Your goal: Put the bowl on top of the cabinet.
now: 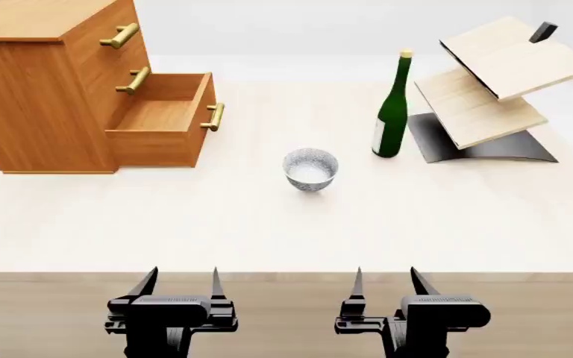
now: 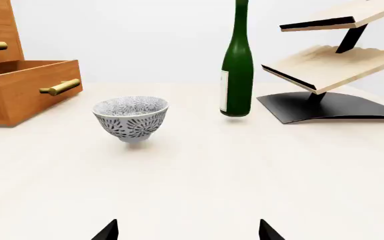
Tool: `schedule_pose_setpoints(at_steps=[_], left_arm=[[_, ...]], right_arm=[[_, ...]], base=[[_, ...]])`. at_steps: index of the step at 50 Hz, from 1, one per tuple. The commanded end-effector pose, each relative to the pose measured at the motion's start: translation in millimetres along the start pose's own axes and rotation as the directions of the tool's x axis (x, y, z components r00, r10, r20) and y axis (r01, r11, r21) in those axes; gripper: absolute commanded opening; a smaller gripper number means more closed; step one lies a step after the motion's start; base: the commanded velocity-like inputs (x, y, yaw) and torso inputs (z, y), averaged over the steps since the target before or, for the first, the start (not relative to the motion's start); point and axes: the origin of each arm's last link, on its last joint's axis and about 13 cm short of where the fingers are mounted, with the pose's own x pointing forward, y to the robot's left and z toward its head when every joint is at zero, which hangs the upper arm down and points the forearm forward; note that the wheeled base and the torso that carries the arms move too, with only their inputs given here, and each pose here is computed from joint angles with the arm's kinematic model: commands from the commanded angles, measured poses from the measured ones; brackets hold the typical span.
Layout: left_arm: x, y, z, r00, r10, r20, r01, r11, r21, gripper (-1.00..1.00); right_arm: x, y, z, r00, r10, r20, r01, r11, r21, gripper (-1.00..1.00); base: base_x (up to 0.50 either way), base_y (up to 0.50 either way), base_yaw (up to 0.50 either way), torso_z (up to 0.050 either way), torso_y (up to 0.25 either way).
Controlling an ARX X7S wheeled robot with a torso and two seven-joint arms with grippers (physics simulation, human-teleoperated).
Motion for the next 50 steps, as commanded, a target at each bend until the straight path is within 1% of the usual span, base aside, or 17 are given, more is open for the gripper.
schedule_pose_setpoints(at_steps=[1, 2, 11, 13, 14, 21, 24, 27, 33, 44, 50], left_arm=[[-0.1, -0.2, 1.3, 1.000, 0.000, 0.001, 0.000, 1.000, -0.001, 1.00], [-0.4, -0.4, 1.4, 1.000, -0.002, 0.003, 0.002, 1.000, -0.002, 1.00], [-0.6, -0.7, 2.0, 1.000, -0.008, 0.004, 0.008, 1.000, -0.006, 1.00], [-0.7, -0.6, 2.8, 1.000, -0.009, -0.002, 0.009, 1.000, -0.021, 1.00], [-1.0, -0.7, 4.0, 1.000, -0.010, -0.001, 0.010, 1.000, -0.021, 1.00], [-2.0, -1.1, 7.6, 1.000, -0.012, 0.003, 0.012, 1.000, -0.023, 1.00], [-3.9, -1.5, 12.8, 1.000, -0.016, 0.008, 0.016, 0.999, -0.037, 1.00], [-5.4, -2.1, 16.9, 1.000, -0.016, 0.013, 0.017, 0.999, -0.034, 1.00], [-9.6, -3.3, 30.4, 0.999, -0.024, 0.039, 0.025, 0.999, -0.034, 1.00], [-16.5, -1.9, 57.7, 0.996, -0.026, 0.085, 0.028, 0.999, -0.015, 1.00], [-14.0, -1.5, 74.5, 0.995, -0.023, 0.102, 0.022, 1.000, 0.005, 1.00]], right_arm=[[-0.3, 1.4, 2.5, 1.000, 0.001, 0.003, -0.001, 1.000, -0.013, 1.00], [-0.2, 2.2, 1.6, 1.000, 0.005, 0.006, -0.005, 1.000, -0.027, 1.00], [-1.0, 2.8, 3.5, 1.000, 0.015, 0.013, -0.015, 1.000, -0.011, 1.00], [-1.2, 2.9, 3.9, 1.000, 0.016, 0.014, -0.016, 1.000, -0.010, 1.00], [-1.5, 2.9, 5.1, 1.000, 0.015, 0.013, -0.015, 1.000, 0.005, 1.00], [-2.6, 3.2, 9.5, 1.000, 0.017, 0.019, -0.017, 1.000, 0.011, 1.00], [-2.3, 2.9, 10.5, 1.000, 0.013, 0.021, -0.014, 1.000, 0.009, 1.00], [-2.2, 2.6, 9.7, 1.000, 0.011, 0.022, -0.012, 1.000, 0.006, 1.00], [-3.4, 2.7, 17.9, 0.999, 0.015, 0.038, -0.015, 1.000, 0.003, 1.00], [-8.3, 2.6, 47.3, 0.996, 0.023, 0.089, -0.024, 1.000, 0.014, 1.00], [-10.0, 3.5, 55.0, 0.995, 0.031, 0.096, -0.033, 0.999, 0.013, 1.00]], base=[[0.00, 0.00, 0.00, 0.000, 0.000], [0.00, 0.00, 0.00, 0.000, 0.000], [0.00, 0.00, 0.00, 0.000, 0.000], [0.00, 0.00, 0.00, 0.000, 0.000], [0.00, 0.00, 0.00, 0.000, 0.000], [0.00, 0.00, 0.00, 0.000, 0.000], [0.00, 0.00, 0.00, 0.000, 0.000], [0.00, 0.00, 0.00, 0.000, 0.000], [0.00, 0.00, 0.00, 0.000, 0.000], [0.00, 0.00, 0.00, 0.000, 0.000], [0.00, 0.00, 0.00, 0.000, 0.000]])
